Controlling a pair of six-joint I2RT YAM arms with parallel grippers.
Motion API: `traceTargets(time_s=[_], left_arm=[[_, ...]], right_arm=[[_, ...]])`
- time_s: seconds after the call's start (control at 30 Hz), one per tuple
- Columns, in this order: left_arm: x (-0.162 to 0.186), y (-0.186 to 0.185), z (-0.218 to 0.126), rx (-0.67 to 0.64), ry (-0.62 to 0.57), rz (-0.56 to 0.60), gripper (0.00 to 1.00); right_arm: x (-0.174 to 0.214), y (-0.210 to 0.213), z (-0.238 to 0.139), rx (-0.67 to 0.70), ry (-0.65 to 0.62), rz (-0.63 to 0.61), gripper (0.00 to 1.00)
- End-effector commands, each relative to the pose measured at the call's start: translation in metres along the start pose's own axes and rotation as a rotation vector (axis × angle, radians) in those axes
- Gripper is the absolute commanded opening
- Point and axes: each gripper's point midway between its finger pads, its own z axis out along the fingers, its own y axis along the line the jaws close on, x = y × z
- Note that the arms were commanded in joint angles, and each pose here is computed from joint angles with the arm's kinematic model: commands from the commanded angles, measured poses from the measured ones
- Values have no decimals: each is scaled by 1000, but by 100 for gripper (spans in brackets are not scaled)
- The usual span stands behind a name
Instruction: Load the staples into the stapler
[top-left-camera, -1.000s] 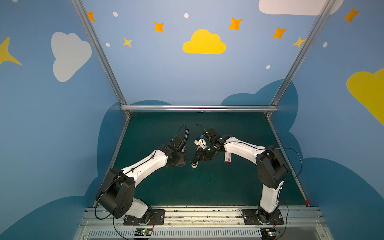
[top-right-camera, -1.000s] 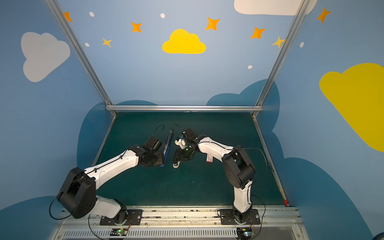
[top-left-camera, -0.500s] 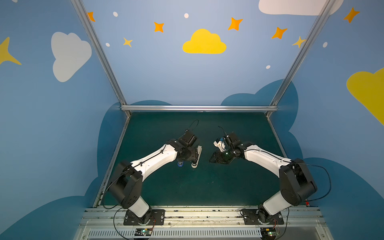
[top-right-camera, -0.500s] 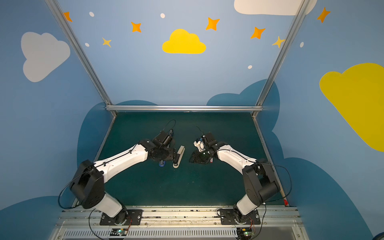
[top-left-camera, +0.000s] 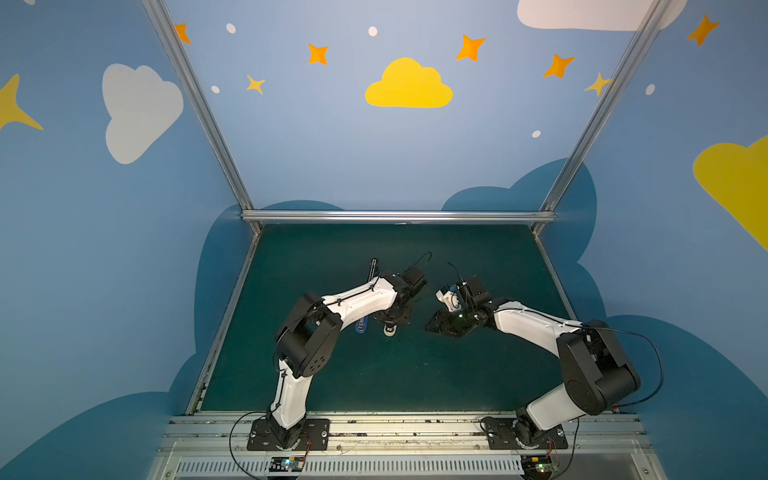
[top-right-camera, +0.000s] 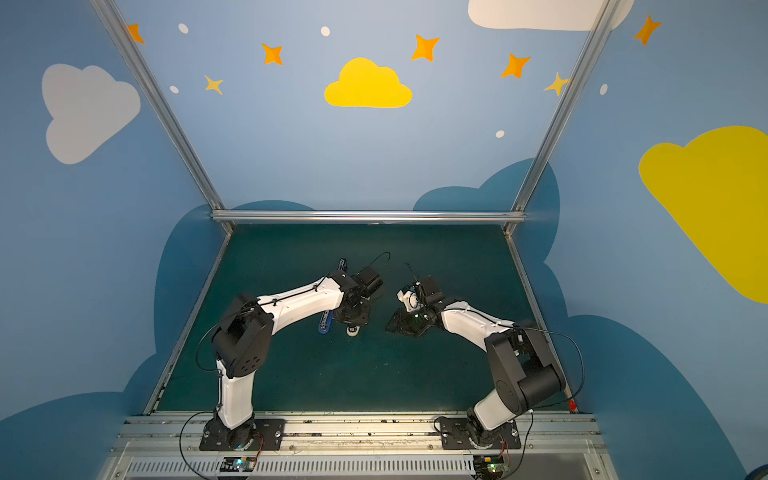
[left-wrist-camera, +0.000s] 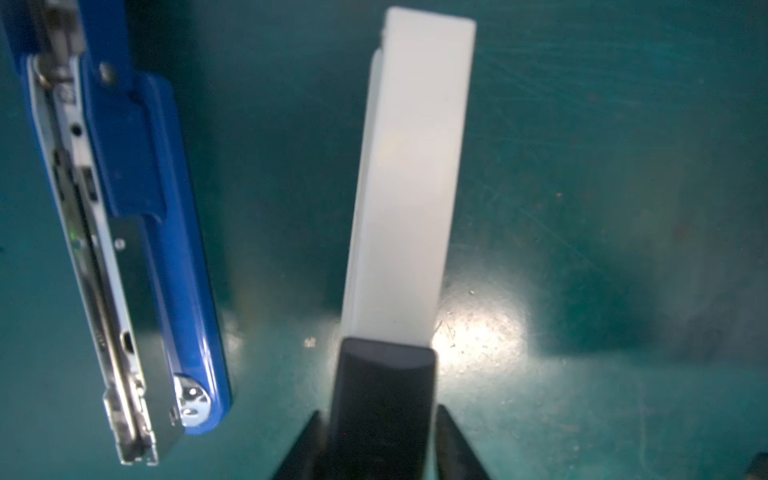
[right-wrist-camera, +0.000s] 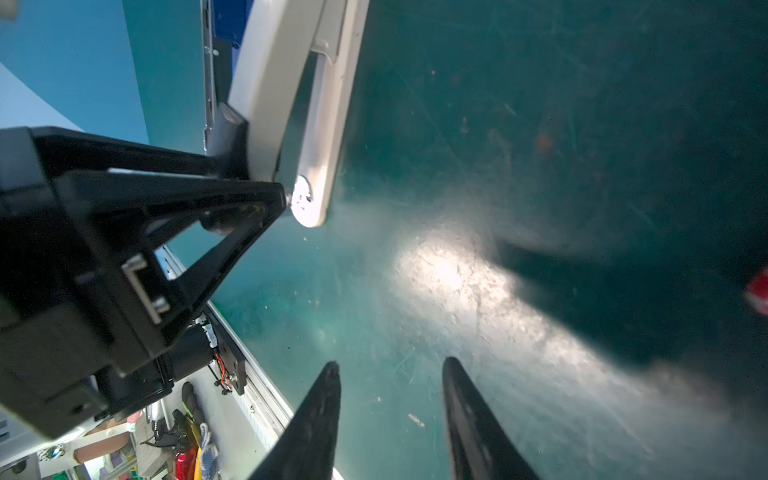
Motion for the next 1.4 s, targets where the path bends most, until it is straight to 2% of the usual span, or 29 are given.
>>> traceTargets(time_s=[0.0, 0.17, 0.4, 0.63, 0.73, 1.13, 1.27, 1.37], left_arm=[[1, -3, -1, -19, 32, 9, 25], [-11, -15, -9, 20, 38, -26, 4], [-38, -29, -31, 143, 41, -158, 4], [-48, -37, -38, 209, 66, -213, 4], [-51, -39, -40, 250, 75, -243, 4], [-55, -42, -49, 303, 69, -274, 4], [-59, -42, -52, 324, 55, -300, 4], [-58, -48, -57, 371, 71, -313, 4]], right_arm=[[-3, 3, 3, -41, -17, 4, 41], [-4, 0, 13, -114, -21, 52, 45], [-14, -2, 17, -268, -69, 137, 47], [-21, -5, 27, -303, -62, 158, 40], [-26, -3, 30, -334, -71, 166, 41], [-40, 1, 37, -403, -87, 192, 40], [-51, 8, 39, -424, -94, 183, 37], [-52, 10, 41, -436, -88, 179, 37]])
